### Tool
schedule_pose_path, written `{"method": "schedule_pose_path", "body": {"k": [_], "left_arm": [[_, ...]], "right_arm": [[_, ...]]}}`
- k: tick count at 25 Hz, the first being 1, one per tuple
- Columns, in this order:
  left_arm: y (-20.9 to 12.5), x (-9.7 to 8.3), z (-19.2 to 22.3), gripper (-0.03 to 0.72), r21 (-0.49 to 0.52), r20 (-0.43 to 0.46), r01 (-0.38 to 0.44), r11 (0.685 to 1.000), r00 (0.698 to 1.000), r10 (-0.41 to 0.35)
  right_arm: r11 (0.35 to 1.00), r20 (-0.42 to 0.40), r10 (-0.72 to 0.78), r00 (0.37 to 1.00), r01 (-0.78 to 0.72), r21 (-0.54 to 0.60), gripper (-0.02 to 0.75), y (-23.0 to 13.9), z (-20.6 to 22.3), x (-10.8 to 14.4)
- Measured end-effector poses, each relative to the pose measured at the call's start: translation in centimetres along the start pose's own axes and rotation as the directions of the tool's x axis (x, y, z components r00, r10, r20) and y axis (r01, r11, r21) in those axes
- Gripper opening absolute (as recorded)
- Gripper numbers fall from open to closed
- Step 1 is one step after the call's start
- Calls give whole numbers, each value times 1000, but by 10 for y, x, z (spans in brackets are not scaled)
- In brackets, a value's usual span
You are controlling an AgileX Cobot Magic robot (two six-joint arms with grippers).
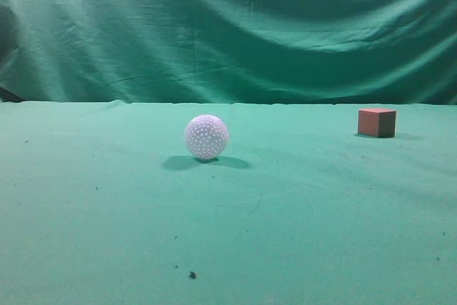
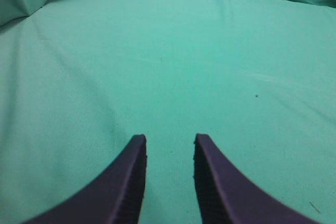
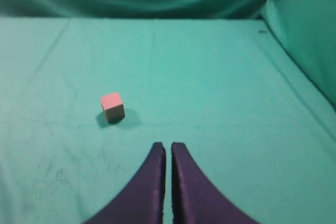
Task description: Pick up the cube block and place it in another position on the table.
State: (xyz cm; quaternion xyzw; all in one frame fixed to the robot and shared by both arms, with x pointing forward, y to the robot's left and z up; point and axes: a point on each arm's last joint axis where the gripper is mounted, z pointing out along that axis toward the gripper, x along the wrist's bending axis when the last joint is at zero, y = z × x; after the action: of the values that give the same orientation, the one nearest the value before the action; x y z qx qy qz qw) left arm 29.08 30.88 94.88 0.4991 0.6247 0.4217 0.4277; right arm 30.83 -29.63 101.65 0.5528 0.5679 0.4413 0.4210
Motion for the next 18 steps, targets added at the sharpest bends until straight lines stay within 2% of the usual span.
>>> {"method": "schedule_pose_path", "body": {"k": [4, 7, 10, 13, 18], "left_arm": [[0, 0, 0, 262, 0, 0, 0, 1000, 1000, 0], [0, 0, 0, 262, 0, 0, 0, 1000, 1000, 0], [0, 0, 0, 262, 0, 0, 0, 1000, 1000, 0], [0, 0, 0, 262, 0, 0, 0, 1000, 1000, 0], [0, 0, 0, 262, 0, 0, 0, 1000, 1000, 0]], "right_arm": [[999, 6, 9, 1000, -8, -54, 0, -39, -1, -1], [998, 9, 15, 1000, -14, -54, 0, -61, 1, -1], [999, 10, 28, 1000, -28, -28, 0, -66, 2, -1], [997, 12, 41, 999, -42, 58, 0, -73, 1, -1], [996, 12, 45, 999, -46, 75, 0, -75, 1, -1]]}}
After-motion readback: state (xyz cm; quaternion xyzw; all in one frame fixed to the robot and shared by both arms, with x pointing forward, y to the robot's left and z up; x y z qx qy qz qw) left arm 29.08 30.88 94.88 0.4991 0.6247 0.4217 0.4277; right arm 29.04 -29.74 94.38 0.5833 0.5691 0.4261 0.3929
